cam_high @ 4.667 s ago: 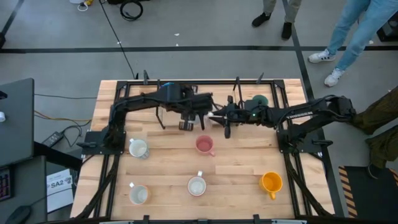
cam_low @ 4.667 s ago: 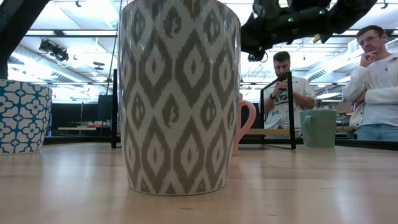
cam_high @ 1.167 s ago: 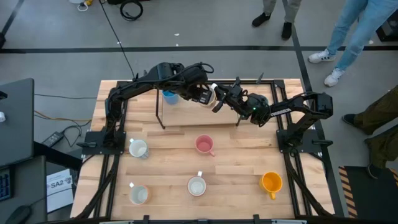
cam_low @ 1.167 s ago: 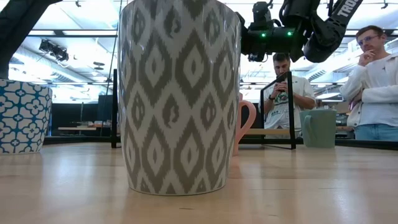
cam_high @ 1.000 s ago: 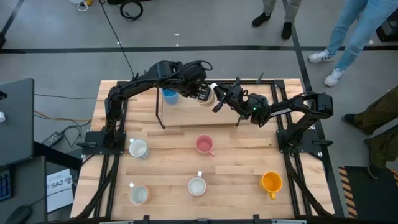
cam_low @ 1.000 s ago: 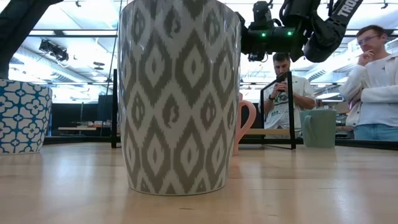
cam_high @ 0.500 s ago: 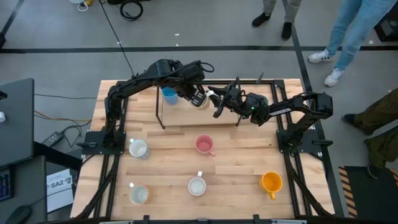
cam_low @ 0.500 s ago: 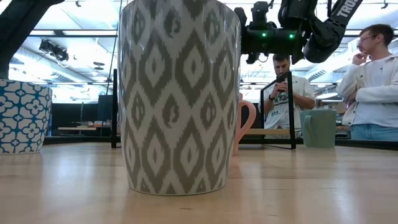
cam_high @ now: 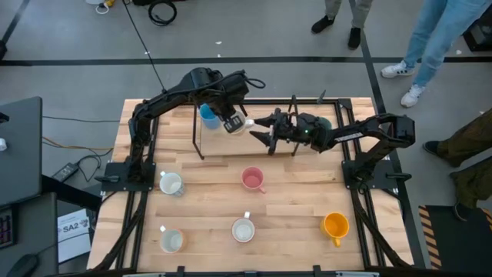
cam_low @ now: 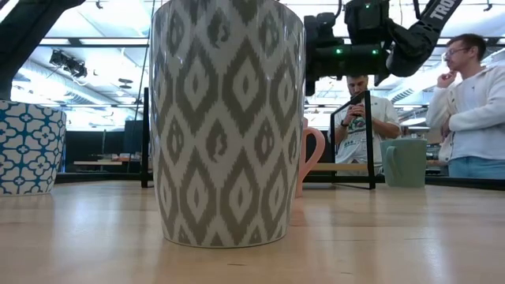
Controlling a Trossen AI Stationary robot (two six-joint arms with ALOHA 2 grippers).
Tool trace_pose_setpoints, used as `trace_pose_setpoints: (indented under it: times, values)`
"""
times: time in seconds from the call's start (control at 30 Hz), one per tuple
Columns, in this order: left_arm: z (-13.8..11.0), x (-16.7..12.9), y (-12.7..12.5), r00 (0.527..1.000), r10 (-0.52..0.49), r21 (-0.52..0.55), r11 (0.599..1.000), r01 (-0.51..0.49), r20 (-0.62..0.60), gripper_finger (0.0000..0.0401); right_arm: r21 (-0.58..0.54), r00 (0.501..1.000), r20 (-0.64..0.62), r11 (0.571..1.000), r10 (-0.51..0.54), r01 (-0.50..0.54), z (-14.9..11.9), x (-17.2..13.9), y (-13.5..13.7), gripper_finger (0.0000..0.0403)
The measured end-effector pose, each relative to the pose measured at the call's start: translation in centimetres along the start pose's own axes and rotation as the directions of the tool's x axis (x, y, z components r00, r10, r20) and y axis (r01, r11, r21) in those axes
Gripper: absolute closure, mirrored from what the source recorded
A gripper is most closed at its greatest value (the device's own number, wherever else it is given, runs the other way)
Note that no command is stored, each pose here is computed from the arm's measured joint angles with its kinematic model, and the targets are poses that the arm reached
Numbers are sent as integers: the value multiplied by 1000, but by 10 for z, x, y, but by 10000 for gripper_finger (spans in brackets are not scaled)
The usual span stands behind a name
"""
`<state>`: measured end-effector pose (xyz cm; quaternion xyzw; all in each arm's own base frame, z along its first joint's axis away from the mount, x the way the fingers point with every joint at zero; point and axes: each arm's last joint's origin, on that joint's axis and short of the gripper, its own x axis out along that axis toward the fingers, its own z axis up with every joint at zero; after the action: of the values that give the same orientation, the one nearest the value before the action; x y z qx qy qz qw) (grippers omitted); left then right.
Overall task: Place coffee mugs
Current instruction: Put the orange patterned mug on the shelf
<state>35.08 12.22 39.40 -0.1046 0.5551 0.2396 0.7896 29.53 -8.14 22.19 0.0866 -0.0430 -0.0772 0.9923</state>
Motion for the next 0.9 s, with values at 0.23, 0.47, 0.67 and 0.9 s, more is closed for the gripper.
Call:
trace_pose_setpoints:
  times: [0.23,0.47,0.67,0.9]
  values:
    - [1,1,8,1000,-7,79,997,7,-4,377,7,993,-68,995,98,-98,8,-8,-3,150]
    - [2,4,22,999,-41,52,998,42,-13,377,-16,981,-118,988,153,-156,20,-19,-6,150]
    - [-3,28,23,992,-49,9,999,50,-114,377,-61,986,-107,989,127,-134,32,-28,-10,152]
    - [-19,68,18,957,-36,34,998,48,-288,377,-66,989,-99,991,109,-116,34,-30,-14,153]
